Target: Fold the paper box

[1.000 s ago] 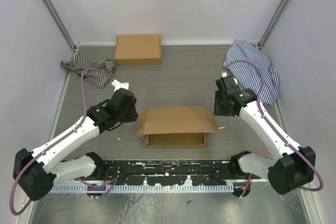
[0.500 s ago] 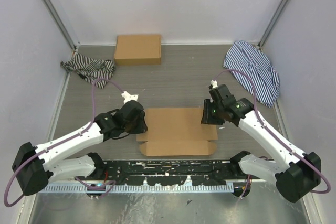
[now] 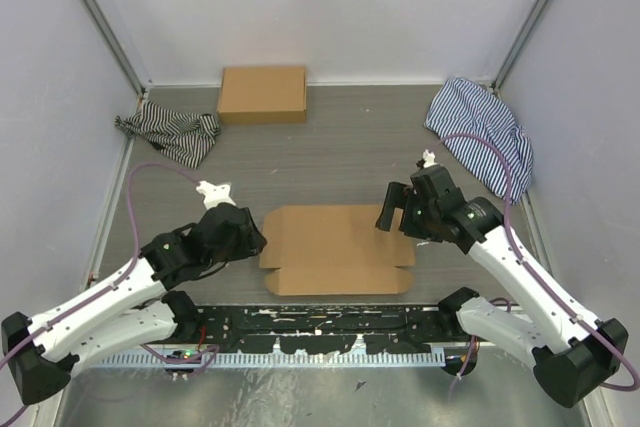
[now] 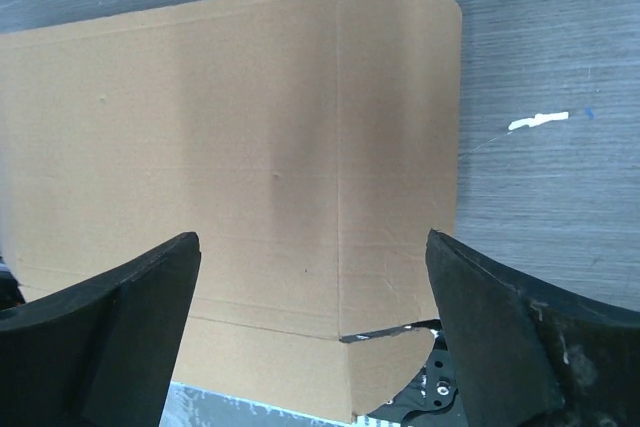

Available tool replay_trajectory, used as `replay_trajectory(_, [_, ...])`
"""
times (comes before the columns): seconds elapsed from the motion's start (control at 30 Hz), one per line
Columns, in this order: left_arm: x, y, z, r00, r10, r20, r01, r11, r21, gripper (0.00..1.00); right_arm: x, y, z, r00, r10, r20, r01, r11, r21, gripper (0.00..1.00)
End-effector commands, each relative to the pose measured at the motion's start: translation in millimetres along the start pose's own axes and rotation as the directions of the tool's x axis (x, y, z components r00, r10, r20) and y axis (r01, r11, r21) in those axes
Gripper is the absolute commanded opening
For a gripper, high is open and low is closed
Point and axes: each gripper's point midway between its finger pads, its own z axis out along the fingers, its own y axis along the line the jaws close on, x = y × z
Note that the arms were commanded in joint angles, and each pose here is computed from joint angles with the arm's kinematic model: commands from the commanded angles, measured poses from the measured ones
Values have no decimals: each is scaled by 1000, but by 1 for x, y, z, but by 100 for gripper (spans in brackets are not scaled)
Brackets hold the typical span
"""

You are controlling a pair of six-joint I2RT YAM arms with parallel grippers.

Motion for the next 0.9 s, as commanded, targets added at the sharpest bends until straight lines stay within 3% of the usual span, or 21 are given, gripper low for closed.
replay_trajectory(0.0, [-1,10,-1,996,-66,55,66,998,5,53,0,2,-14,993,100,55,-98,994,-40,100])
replay_trajectory(0.13, [-5,8,-4,992,-88,87,85,996,38,53,17,-8,-9,992,119,32,-118,993,-30,100])
replay_trajectory(0.37, [3,4,1,998,-64,29,64,998,22,54,44,-18,12,987,162,-16,-162,986,-38,100])
replay_trajectory(0.53, [17,-2,13,995,-99,-4,99,992,79,62,53,-14,19,989,142,-35,-145,985,-96,100])
replay_trajectory(0.87, [31,-10,31,994,-105,-41,109,987,117,62,40,20,6,998,54,-17,-56,962,-267,100])
